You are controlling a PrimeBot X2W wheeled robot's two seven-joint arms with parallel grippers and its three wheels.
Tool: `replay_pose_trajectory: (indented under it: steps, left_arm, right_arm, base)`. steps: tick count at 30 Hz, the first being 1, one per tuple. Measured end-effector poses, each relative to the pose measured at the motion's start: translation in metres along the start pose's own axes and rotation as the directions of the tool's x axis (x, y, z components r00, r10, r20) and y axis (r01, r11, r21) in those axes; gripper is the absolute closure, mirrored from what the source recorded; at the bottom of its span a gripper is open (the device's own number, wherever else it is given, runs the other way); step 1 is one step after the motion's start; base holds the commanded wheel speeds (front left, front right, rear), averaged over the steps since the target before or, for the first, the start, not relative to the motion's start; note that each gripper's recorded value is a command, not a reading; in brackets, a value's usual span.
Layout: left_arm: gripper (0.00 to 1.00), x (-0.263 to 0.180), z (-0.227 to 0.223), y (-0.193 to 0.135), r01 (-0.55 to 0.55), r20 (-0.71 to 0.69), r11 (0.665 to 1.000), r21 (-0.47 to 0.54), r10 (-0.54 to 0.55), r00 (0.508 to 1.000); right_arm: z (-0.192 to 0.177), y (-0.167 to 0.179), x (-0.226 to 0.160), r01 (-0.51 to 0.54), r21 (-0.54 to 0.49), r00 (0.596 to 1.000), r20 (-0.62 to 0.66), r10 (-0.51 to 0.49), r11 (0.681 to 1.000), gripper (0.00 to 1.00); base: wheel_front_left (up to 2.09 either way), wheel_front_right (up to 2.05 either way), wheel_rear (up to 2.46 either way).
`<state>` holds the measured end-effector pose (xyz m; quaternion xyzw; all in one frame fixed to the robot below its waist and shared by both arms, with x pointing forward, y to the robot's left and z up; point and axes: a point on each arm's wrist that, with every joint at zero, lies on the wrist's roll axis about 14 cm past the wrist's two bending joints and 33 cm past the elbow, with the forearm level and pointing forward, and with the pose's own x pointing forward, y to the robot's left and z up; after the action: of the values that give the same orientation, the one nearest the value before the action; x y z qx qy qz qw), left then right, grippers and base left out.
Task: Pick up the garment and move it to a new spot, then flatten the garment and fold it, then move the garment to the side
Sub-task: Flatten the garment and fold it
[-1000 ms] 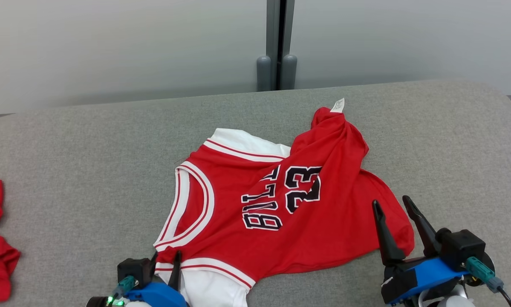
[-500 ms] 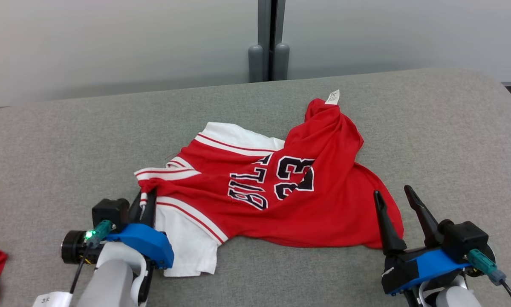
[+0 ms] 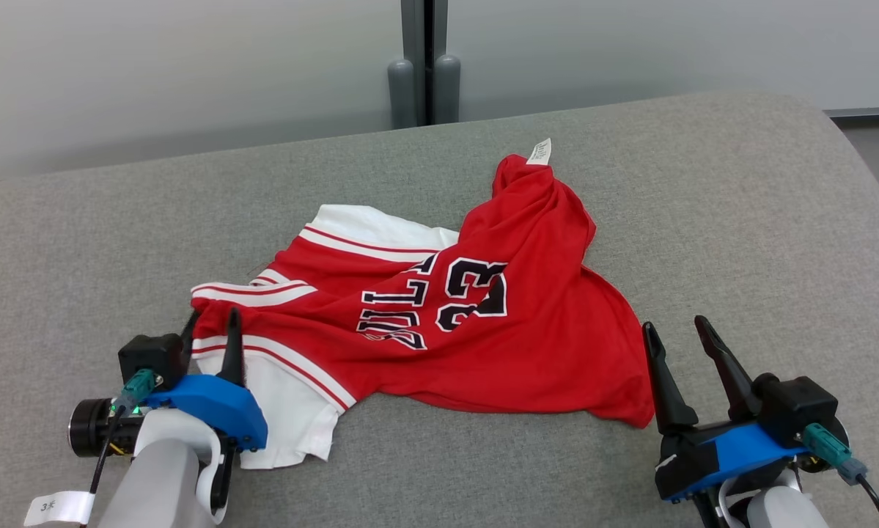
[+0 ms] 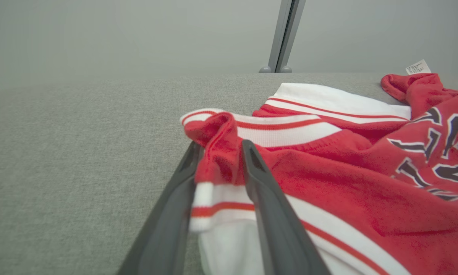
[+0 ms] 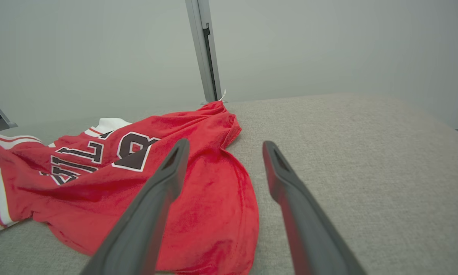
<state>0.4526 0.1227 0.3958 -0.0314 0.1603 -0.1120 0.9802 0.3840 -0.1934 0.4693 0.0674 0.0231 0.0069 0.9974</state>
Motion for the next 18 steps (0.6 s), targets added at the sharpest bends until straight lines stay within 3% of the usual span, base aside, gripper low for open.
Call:
replay_pose_trajectory:
  steps: [8, 18]
  left_arm:
    - [0.0, -0.024, 0.035, 0.004, -0.034, 0.154, 0.999, -0.03, 0.039, 0.987]
    - [0.0, -0.088, 0.078, 0.017, -0.129, 0.356, 0.992, -0.016, 0.126, 0.926]
  right_arm:
    - [0.007, 0.003, 0.001, -0.012, 0.002, 1.0, 0.026, 0.012, 1.0, 0.0]
    - [0.02, 0.02, -0.005, -0.057, 0.011, 0.996, 0.069, 0.056, 0.998, 0.0]
  base:
    - [0.0, 0.0, 0.0]
    - [0.0, 0.0, 0.0]
